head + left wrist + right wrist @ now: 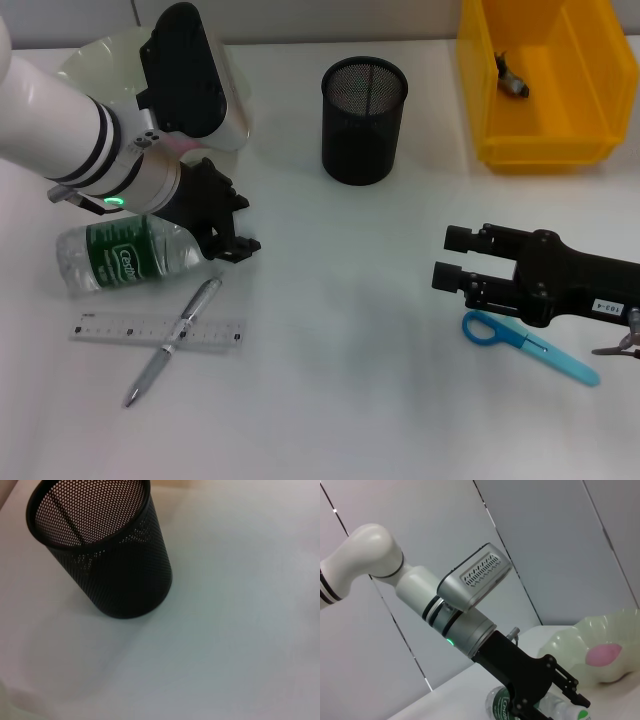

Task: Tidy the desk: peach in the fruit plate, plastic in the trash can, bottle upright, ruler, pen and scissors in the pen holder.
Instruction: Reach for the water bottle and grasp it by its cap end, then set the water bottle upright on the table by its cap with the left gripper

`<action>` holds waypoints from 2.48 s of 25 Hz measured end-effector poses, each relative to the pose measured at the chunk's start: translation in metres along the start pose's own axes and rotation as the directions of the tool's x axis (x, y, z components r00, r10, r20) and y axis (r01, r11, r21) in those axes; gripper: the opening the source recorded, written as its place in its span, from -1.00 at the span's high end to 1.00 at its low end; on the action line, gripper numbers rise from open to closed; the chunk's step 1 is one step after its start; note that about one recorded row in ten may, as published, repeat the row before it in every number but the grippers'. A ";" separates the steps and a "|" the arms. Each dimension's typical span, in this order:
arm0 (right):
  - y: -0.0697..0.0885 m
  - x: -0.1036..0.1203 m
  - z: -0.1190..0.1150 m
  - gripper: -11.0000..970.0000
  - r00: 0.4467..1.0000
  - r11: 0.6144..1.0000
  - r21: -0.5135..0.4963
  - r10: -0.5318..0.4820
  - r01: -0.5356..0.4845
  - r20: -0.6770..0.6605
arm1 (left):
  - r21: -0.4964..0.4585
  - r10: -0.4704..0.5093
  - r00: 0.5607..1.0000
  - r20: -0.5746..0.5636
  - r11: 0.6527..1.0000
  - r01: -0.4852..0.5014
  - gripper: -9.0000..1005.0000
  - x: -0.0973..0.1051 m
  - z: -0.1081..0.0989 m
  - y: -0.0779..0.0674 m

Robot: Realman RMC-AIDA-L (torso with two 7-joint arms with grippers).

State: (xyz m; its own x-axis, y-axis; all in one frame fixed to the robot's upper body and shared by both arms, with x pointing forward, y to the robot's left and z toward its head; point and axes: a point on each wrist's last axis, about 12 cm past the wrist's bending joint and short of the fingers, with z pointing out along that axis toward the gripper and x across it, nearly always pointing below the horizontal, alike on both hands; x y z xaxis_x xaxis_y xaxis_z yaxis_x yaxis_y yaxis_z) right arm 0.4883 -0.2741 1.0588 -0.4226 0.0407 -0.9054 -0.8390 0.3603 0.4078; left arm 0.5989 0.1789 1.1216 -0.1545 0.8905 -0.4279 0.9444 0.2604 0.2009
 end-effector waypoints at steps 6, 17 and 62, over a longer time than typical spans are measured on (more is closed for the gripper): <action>0.000 -0.001 0.000 -0.37 1.000 1.000 -0.001 -0.002 0.002 0.002 | -0.007 -0.003 1.000 0.004 1.000 0.003 -0.12 0.000 -0.001 0.000; -0.002 -0.002 0.001 -0.37 1.000 1.000 0.006 -0.003 0.003 0.002 | -0.038 -0.004 0.999 0.053 0.999 0.006 0.13 -0.007 -0.011 0.004; -0.003 -0.002 0.012 -0.37 1.000 1.000 -0.007 -0.004 0.004 0.012 | -0.127 -0.165 0.859 0.485 0.958 0.256 0.23 0.032 -0.095 -0.005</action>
State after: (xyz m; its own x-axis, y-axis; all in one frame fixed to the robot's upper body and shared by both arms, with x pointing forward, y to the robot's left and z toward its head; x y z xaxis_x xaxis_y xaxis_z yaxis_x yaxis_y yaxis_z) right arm 0.4960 -0.2642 1.0576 -0.4154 0.0500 -0.9083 -0.8430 0.3540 0.4050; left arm 0.5616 0.2409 1.1903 -0.1480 0.5408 -0.8280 0.8284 0.5252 0.1950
